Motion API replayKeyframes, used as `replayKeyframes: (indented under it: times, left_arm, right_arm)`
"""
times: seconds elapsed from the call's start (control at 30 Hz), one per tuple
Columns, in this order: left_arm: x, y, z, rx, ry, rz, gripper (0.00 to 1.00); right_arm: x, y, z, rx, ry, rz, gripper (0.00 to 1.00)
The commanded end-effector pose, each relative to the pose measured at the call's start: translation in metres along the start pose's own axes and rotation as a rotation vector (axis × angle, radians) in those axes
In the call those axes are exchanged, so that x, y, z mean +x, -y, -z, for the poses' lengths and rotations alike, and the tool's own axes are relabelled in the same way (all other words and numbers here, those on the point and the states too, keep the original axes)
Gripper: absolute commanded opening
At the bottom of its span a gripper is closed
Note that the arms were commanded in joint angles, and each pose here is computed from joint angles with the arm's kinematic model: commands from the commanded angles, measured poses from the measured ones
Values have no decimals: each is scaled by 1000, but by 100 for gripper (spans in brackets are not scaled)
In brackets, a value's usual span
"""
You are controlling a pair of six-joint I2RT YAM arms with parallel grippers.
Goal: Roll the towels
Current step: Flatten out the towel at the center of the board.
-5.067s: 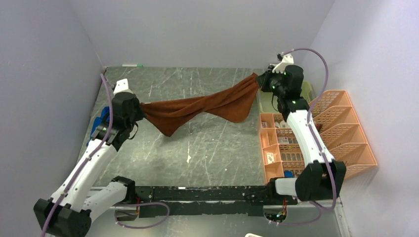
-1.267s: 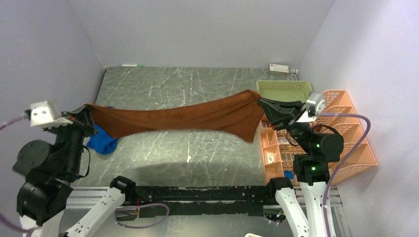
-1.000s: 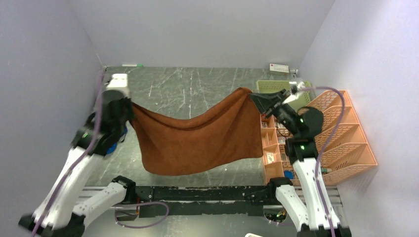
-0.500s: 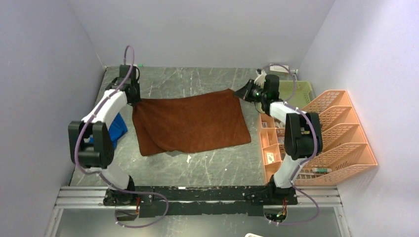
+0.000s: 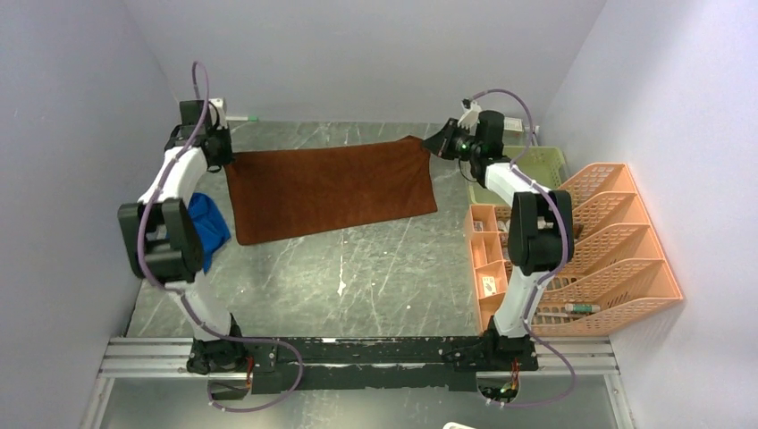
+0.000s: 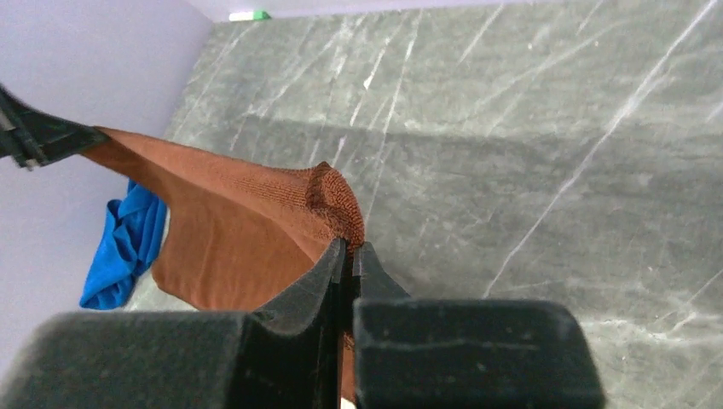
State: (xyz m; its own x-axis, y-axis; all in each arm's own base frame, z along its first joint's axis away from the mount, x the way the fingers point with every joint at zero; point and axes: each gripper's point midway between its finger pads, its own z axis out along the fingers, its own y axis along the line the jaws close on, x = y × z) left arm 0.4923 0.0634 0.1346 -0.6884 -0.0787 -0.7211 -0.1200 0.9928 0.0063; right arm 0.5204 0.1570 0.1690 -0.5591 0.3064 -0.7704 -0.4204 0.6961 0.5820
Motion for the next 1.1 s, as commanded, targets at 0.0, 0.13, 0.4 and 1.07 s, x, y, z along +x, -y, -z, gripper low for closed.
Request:
replayKeyframes:
  times: [0.0,0.13,0.4,1.07]
  left_arm:
    - [-119,-3,125,15,455,-52,7]
    - [-139,-6,209,-14,608,-96,7]
    - [-83,-3,302,-8,738,-40,7]
    - [-26,20,282,82,687,-126,7]
  right_arm:
    - [-90,-77,48,-94,200,190,0]
    - [-138,-138,88,-149,326,261,0]
    - [-103,-194,191,-162,481,259,0]
    - [-34,-162,194,-73,371,166,0]
